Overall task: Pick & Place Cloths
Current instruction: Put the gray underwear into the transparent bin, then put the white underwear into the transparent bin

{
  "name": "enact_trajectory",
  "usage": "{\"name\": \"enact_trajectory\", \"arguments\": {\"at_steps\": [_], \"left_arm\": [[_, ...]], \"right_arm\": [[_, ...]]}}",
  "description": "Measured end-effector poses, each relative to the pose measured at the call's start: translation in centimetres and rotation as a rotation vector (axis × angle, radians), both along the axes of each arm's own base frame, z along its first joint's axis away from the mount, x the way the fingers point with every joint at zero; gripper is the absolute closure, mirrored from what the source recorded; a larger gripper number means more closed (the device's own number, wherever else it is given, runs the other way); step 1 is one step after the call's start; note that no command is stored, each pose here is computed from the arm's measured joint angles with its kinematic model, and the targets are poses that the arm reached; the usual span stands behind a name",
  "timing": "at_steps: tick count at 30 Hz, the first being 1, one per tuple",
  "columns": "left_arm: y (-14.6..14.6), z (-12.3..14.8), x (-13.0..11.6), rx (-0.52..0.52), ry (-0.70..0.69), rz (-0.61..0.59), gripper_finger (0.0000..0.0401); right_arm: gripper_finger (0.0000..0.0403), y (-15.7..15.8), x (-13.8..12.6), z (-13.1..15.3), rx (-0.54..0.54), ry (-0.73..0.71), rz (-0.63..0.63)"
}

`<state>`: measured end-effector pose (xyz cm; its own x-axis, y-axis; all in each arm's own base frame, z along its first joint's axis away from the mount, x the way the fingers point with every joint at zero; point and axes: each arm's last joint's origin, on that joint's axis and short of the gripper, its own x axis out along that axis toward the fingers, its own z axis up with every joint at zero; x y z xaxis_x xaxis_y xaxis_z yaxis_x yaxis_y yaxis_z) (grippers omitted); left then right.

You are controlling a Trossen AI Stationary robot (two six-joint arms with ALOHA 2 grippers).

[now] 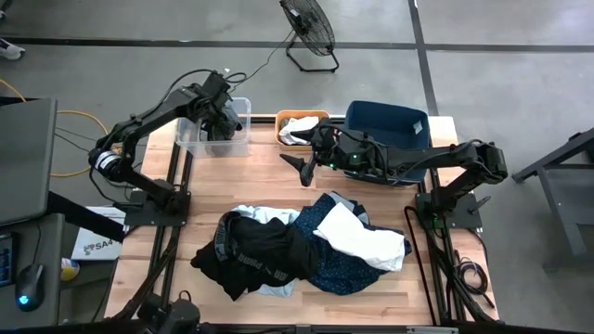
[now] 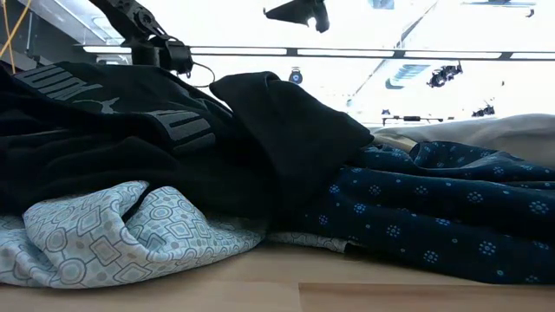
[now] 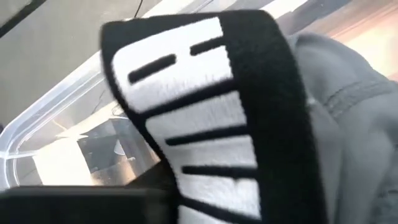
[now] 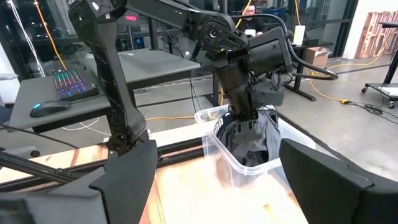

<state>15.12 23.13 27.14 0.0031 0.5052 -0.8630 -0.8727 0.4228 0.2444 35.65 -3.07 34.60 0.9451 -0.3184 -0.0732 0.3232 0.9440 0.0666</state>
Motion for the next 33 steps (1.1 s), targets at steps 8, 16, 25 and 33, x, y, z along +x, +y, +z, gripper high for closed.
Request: {"name": "enact_trajectory", "arguments": {"at_steps": [8, 16, 25, 33], "left_arm": [[0.0, 1.6, 0.0, 0.000, 0.000, 0.000, 0.0165], [-0.8, 4.7, -0.5, -0.064, 0.031, -0.009, 0.0135], [-3.0, 7.1, -0.8, -0.080, -0.143, -0.178, 0.0134], [-7.7, 8.1, -0.8, 0.050, -0.267, -0.334, 0.0134]], "right_arm": [[0.0073, 0.0, 0.0, -0.1, 0.001, 0.009, 0.000], [0.0073, 0.0, 0.0, -0.3, 0.008, 0.031, 0.000], [0.0073, 0.6, -0.2, -1.4, 0.033, 0.139, 0.016], [0.0073, 2.5, -0.6, -3.0, 0.033, 0.319, 0.069]]}}
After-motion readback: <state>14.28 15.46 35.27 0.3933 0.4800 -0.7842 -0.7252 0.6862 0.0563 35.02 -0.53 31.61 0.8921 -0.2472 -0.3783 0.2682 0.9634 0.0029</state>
